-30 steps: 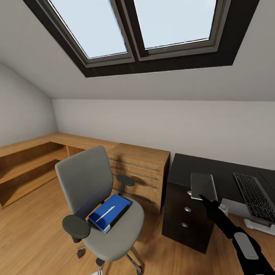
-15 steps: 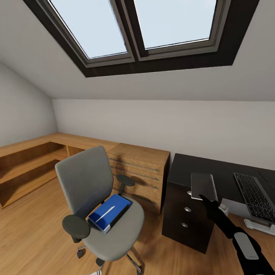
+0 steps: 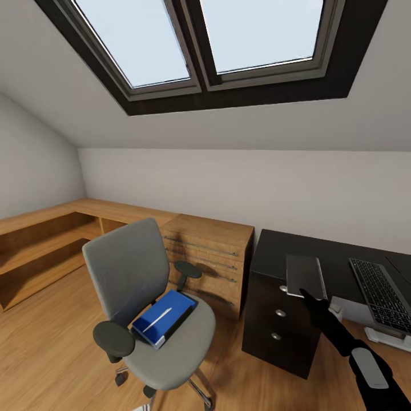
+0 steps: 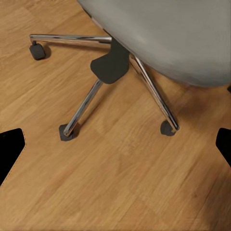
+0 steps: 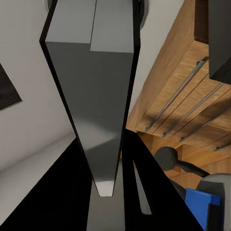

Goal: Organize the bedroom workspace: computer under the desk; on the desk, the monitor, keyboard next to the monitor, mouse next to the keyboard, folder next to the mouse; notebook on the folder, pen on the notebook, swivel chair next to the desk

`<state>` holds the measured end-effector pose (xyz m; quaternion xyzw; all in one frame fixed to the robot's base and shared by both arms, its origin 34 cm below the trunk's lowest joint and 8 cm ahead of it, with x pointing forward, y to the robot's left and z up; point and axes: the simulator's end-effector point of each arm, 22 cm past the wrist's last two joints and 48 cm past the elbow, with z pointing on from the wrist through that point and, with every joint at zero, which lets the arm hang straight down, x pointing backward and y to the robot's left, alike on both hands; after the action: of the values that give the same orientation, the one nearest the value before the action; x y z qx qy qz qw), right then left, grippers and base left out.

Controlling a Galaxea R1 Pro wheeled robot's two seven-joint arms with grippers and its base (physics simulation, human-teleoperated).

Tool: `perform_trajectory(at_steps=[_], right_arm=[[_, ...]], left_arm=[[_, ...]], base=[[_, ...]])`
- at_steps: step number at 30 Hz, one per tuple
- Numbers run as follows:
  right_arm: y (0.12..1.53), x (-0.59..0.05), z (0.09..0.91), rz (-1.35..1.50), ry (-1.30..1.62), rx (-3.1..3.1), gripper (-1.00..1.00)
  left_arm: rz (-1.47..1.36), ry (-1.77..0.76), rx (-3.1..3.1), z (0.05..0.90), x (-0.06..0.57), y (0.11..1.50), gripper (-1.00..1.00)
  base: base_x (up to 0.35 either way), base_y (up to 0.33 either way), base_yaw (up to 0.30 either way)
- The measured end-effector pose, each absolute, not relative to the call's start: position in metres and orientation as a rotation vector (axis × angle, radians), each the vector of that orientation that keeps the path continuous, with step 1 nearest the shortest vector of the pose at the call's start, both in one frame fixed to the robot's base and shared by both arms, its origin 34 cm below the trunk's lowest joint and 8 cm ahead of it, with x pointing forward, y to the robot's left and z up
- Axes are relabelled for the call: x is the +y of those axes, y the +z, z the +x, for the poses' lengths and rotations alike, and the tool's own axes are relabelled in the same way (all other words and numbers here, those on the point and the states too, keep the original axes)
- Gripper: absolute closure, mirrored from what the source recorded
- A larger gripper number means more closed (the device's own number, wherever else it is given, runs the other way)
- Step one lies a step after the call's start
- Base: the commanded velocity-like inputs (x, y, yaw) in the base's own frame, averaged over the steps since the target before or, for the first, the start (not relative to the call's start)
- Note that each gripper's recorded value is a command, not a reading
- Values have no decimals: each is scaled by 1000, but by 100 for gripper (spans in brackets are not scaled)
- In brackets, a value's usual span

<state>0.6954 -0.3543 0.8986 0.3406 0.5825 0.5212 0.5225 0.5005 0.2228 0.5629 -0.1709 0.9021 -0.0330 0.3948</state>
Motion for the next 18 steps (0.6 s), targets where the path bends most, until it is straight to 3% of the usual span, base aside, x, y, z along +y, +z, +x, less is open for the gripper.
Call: perform_trajectory(at_steps=[18], right_arm=[[899, -362, 696, 814, 1214, 1391, 100]], left_arm=[[-433, -77, 2288, 500, 227, 562, -100]], base=[[0, 0, 0]])
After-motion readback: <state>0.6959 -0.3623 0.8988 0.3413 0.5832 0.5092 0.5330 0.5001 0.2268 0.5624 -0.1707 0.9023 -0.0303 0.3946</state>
